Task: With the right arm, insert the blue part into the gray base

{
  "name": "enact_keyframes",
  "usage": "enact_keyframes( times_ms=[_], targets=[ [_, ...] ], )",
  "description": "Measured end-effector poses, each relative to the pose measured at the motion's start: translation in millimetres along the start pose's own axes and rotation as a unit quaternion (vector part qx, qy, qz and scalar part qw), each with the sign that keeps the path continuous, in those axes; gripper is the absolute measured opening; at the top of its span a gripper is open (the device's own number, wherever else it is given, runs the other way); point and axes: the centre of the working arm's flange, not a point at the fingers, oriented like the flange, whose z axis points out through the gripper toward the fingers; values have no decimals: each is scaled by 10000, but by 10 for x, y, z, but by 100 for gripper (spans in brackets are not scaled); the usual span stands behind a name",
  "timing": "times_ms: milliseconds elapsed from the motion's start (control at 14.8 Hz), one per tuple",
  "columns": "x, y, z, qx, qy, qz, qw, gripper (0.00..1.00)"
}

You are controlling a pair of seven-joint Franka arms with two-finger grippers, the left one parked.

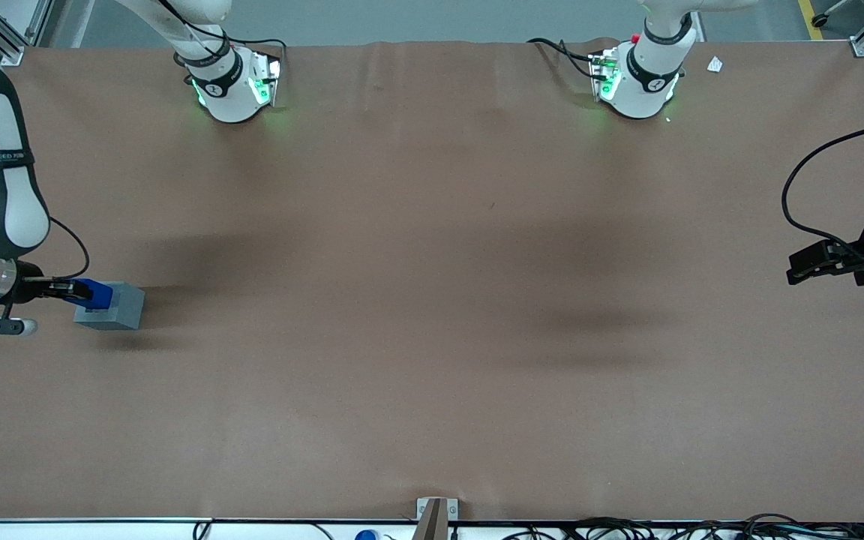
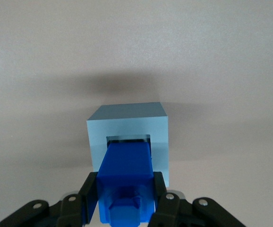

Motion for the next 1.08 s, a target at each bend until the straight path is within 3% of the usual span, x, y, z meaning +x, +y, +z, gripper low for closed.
enact_keyframes(
  times_ms=[1082],
  targets=[
    [2, -5, 4, 0, -5, -131, 9999, 51]
  ],
)
